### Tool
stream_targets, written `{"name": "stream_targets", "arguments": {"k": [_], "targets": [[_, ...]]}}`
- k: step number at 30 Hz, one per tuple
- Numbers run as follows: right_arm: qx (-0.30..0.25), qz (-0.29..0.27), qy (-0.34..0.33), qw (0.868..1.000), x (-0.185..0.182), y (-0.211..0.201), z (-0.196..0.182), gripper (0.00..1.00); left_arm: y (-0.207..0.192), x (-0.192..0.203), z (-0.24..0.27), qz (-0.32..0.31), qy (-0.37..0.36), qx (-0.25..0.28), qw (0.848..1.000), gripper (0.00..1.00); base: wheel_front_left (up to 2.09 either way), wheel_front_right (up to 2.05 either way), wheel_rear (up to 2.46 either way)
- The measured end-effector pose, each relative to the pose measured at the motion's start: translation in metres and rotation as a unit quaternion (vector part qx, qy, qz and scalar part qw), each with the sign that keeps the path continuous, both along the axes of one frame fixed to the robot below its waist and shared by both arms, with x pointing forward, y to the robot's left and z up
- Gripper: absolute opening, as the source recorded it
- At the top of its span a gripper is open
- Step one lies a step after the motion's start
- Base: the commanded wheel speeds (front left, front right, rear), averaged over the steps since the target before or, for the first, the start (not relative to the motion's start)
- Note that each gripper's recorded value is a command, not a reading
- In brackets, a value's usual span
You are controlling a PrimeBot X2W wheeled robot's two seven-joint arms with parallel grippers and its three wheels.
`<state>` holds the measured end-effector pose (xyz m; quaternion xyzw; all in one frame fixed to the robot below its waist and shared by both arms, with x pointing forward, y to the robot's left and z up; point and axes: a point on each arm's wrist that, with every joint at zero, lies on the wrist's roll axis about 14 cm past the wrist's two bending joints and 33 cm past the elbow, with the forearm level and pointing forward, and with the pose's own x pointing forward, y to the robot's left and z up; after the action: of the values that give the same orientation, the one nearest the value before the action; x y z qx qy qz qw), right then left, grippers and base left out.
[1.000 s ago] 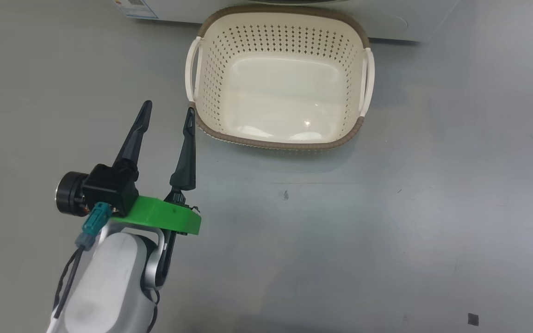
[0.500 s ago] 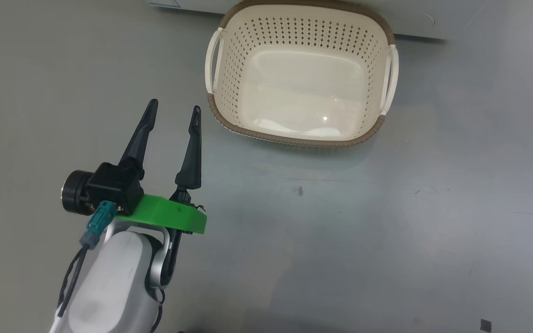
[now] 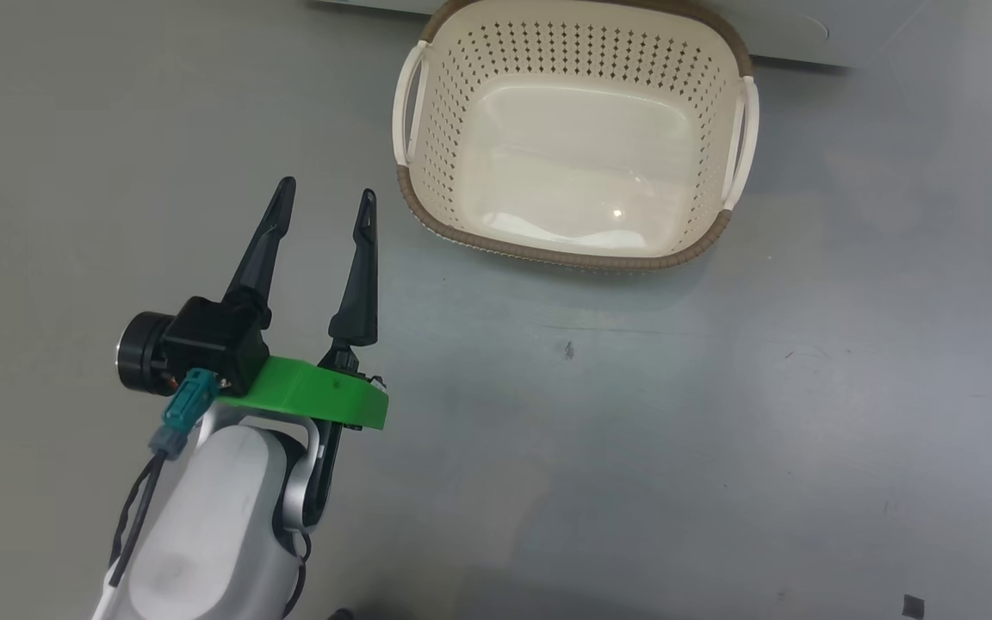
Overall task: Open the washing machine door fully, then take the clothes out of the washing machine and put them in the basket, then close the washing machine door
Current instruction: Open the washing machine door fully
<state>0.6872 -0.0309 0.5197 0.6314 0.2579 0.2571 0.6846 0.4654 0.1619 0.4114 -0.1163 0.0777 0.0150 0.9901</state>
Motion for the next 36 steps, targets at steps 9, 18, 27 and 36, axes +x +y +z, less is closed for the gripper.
{"name": "stream_targets", "arguments": {"k": [9, 18, 27, 36], "targets": [[0.005, 0.03, 0.01, 0.999, -0.005, 0.001, -0.001, 0.0, 0.001, 0.002, 0.002, 0.004, -0.002, -0.003, 1.0, 1.0, 0.0, 0.0, 0.0], [0.008, 0.06, 0.013, 0.998, -0.015, 0.001, 0.002, 0.0, 0.0, 0.003, 0.005, 0.005, -0.006, -0.005, 1.0, 1.0, 0.0, 0.0, 0.0], [0.011, 0.091, 0.012, 0.996, -0.033, 0.003, 0.004, 0.0, -0.004, 0.003, 0.012, 0.002, -0.014, -0.007, 1.0, 1.0, 0.0, 0.0, 0.0], [0.011, 0.114, 0.014, 0.993, -0.053, 0.004, 0.005, 0.0, -0.007, 0.001, 0.023, -0.001, -0.026, -0.008, 1.0, 1.0, 0.0, 0.0, 0.0]]}}
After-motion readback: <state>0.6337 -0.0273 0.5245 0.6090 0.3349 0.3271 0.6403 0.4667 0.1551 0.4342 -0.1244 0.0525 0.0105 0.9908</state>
